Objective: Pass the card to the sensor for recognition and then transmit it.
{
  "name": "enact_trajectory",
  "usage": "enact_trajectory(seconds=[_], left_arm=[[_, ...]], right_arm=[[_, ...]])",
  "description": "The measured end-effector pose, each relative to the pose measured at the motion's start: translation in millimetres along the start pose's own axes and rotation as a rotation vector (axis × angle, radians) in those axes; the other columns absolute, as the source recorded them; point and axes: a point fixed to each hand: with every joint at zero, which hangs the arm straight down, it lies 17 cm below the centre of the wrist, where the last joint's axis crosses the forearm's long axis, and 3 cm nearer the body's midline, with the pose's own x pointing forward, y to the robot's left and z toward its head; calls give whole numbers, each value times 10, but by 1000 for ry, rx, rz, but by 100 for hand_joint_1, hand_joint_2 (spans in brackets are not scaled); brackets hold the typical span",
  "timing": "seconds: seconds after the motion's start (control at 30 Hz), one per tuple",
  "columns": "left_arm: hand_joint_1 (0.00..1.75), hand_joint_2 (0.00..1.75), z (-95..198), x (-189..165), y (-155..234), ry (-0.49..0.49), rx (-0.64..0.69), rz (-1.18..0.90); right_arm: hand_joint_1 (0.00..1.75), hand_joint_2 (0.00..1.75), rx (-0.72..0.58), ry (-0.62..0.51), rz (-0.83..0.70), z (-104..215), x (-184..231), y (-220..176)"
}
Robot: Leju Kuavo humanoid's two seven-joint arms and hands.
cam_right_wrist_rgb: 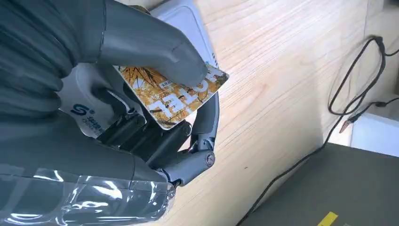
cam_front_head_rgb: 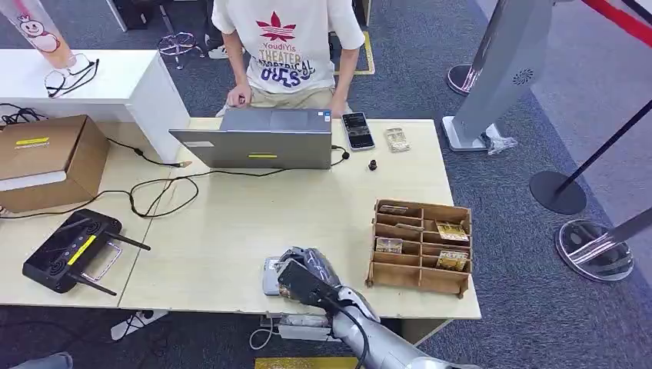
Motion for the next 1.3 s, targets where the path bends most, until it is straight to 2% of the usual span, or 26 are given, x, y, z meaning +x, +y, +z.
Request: enact_trajectory(seconds=[0.27,0.53,0.97,1.3], left_arm=[[0,0,0,3,-1,-1,0,10],[0,0,2,17,-8,-9,-3,11],[0,0,4,42,-19,-14,-9,11],[0,0,12,92,-40,-22,-14,-3]], right_arm=[[175,175,34,-55,-60,7,129,76],[175,175,22,-206,-181,-85,609,21],[175,175,-95,-437,-283,-151,1456,-540],[175,175,-217,-569,-180,-119,1940,-1146]])
